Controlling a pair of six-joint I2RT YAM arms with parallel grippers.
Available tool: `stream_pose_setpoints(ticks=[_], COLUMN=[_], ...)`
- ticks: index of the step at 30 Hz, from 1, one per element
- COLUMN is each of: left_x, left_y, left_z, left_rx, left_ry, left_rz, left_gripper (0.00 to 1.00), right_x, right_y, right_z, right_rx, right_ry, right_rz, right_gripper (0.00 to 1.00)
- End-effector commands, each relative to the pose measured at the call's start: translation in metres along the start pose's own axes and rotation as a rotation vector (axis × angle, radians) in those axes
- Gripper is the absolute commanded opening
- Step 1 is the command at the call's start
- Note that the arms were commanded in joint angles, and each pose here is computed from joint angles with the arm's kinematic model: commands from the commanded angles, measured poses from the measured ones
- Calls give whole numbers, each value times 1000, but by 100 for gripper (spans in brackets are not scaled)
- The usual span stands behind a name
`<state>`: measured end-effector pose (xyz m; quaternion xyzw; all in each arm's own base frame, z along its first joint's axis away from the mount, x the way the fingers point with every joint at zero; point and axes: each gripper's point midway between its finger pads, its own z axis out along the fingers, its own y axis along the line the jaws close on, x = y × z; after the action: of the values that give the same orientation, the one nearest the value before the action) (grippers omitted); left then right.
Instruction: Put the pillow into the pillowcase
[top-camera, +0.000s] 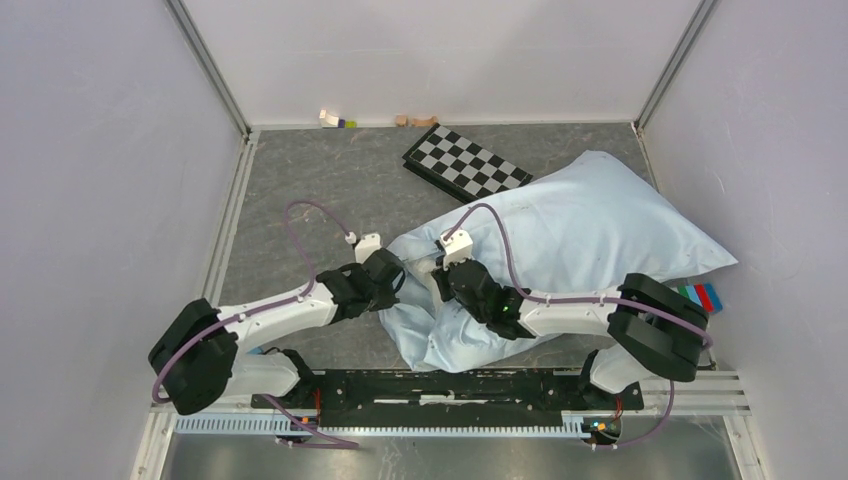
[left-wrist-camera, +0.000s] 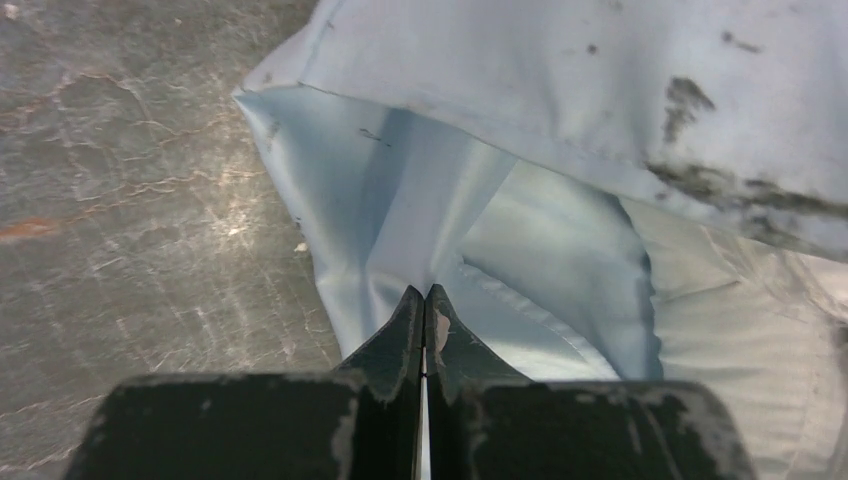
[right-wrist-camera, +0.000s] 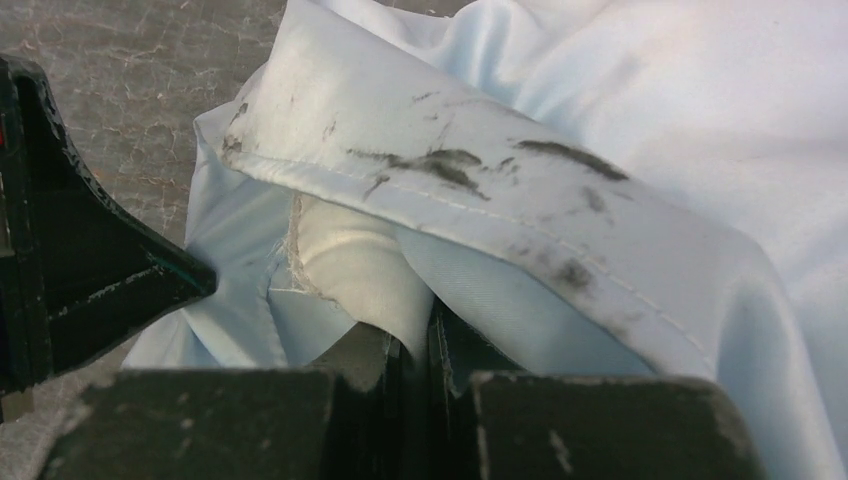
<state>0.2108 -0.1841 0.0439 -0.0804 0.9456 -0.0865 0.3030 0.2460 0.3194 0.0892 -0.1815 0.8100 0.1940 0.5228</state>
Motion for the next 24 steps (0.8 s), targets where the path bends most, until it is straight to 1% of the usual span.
stream_pose_setpoints(ticks=[1, 3, 4, 5, 7, 11, 13, 14, 18, 20, 22, 23, 24], left_x=[2, -2, -3, -5, -7, -8, -9, -9, -7, -8, -7, -9, -11], left_y=[-22, -29, -30, -32, -36, -41, -40, -40, -39, -39, -35, -32, -29], left_z=[0, 1, 2, 2, 4, 6, 8, 9, 17, 22, 29, 30, 32], left_rx=[134, 146, 137, 129, 127, 123, 107, 101, 66, 37, -1, -15, -30], left_ry=[5, 4, 9, 14, 19, 27, 31, 32, 48, 48, 44, 32, 20], left_rz=[-46, -47, -41, -35, -22, -3, 4, 8, 26, 35, 37, 33, 29], left_gripper=[2, 3, 6, 10, 26, 47, 54, 55, 55, 50, 39, 29, 17], right_x=[64, 69, 70, 72, 73, 72, 71, 71, 70, 66, 58, 53, 46], right_y=[1, 3, 3, 4, 5, 7, 7, 7, 10, 12, 15, 16, 17], right_z=[-3, -3, -3, -3, -3, -2, -2, -2, -1, -1, -2, -3, -4], right_rx=[-20, -23, -26, -29, -34, -39, -37, -38, -49, -55, -63, -66, -70], right_ry=[223, 235, 237, 239, 241, 238, 235, 235, 234, 228, 211, 202, 190], right_rz=[-104, -108, -103, -99, -95, -95, -96, -96, -94, -91, -87, -88, -89], right_gripper=[0, 0, 0, 0, 0, 0, 0, 0, 0, 0, 0, 0, 0])
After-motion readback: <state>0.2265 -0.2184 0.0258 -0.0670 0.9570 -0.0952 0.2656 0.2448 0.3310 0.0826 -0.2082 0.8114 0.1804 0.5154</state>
